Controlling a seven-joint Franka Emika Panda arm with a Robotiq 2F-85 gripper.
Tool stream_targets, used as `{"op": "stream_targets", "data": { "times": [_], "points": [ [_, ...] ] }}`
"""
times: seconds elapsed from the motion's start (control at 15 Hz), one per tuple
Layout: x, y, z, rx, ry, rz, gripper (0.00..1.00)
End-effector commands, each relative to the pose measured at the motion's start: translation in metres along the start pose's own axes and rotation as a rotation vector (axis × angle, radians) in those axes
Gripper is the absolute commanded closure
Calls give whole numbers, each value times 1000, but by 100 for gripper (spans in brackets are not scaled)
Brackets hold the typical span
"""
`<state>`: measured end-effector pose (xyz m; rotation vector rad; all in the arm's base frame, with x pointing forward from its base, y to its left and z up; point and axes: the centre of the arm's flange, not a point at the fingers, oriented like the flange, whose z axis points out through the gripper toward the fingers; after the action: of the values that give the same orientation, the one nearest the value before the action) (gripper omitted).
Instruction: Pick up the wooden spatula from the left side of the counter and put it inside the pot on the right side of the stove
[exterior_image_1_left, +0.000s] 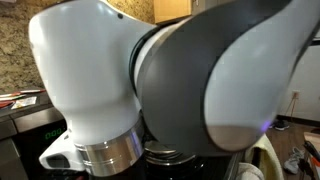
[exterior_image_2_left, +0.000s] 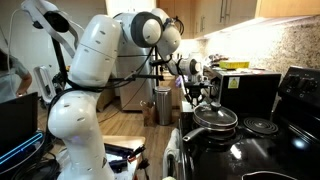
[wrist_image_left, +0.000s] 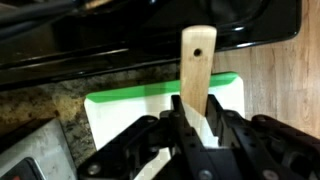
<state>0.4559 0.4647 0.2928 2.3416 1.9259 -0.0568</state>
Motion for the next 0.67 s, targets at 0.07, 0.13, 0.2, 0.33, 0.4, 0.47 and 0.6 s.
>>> {"op": "stream_targets", "data": {
  "times": [0.07,0.13,0.2,0.33,0.4,0.47,0.6],
  "points": [
    [-35,7,-15,-11,-34,57,93],
    [-40,10,-19,-15,-36,71,93],
    [-46,12,-21,-16,-38,80,93],
    [-56,11,-28,-2,-32,95,93],
    [-59,10,-31,15,-32,94,93],
    [-62,7,-34,31,-17,95,93],
    [-64,-2,-36,53,-1,109,93]
  ]
}}
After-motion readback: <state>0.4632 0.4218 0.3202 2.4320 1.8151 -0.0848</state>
